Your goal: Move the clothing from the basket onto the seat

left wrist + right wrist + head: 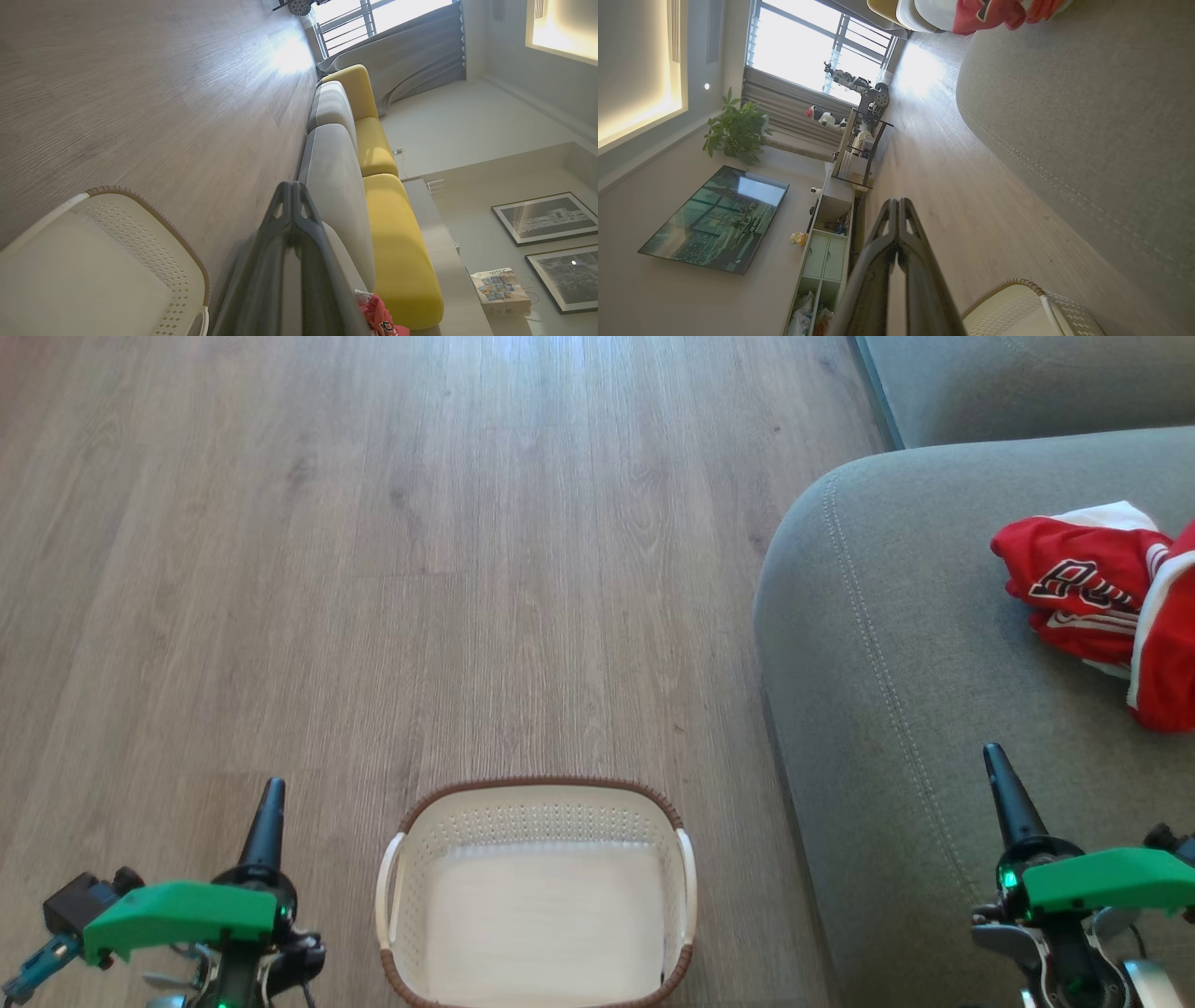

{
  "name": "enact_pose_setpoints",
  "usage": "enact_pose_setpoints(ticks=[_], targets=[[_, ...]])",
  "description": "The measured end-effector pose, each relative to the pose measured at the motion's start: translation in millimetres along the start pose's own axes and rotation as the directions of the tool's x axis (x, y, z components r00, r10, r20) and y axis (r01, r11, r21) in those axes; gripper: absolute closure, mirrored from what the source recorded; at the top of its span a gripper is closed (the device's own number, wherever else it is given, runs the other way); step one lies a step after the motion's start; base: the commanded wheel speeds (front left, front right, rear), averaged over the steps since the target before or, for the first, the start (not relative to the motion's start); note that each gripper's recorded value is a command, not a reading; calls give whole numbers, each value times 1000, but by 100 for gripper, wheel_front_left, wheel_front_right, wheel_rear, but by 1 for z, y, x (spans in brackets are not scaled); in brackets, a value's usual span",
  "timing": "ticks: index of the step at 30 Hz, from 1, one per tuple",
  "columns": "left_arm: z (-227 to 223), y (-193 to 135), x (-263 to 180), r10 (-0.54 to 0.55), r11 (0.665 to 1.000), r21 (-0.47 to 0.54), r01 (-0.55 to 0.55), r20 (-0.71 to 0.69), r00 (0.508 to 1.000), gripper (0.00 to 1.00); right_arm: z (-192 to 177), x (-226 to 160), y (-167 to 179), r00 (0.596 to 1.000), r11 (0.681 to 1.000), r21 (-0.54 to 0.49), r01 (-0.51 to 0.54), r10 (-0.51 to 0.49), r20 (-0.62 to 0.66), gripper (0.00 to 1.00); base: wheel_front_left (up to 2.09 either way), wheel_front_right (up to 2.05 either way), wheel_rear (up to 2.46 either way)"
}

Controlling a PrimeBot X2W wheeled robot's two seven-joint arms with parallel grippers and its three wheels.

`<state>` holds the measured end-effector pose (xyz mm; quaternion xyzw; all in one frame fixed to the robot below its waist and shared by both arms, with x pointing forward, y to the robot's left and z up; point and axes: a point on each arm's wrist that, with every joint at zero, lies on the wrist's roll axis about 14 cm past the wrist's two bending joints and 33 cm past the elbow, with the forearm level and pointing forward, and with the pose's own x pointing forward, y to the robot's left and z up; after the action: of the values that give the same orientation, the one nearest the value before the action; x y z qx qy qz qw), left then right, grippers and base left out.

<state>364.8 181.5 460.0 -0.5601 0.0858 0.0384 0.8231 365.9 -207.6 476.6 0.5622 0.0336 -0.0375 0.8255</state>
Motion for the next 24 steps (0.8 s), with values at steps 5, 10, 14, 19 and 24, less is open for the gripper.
enact_pose_setpoints(ticks=[5,10,14,19,24], targets=[[0,-3,1,-13,999,-53,13,-5,1000,100,0,0,-3,1000,999,50,8,-8,-2,100,0,0,0],[5,-6,4,-26,993,-118,27,8,1000,100,0,2,-1,1000,993,114,4,-4,-3,100,0,0,0],[4,-7,4,-35,988,-152,35,6,999,100,2,3,0,1000,989,148,0,-1,4,100,0,0,0],[5,-8,3,-43,977,-208,44,13,999,100,0,3,-1,1000,979,202,5,-5,0,100,0,0,0],[8,-8,3,-51,965,-258,54,18,999,100,-2,3,-2,1000,966,258,6,-5,-2,100,0,0,0]])
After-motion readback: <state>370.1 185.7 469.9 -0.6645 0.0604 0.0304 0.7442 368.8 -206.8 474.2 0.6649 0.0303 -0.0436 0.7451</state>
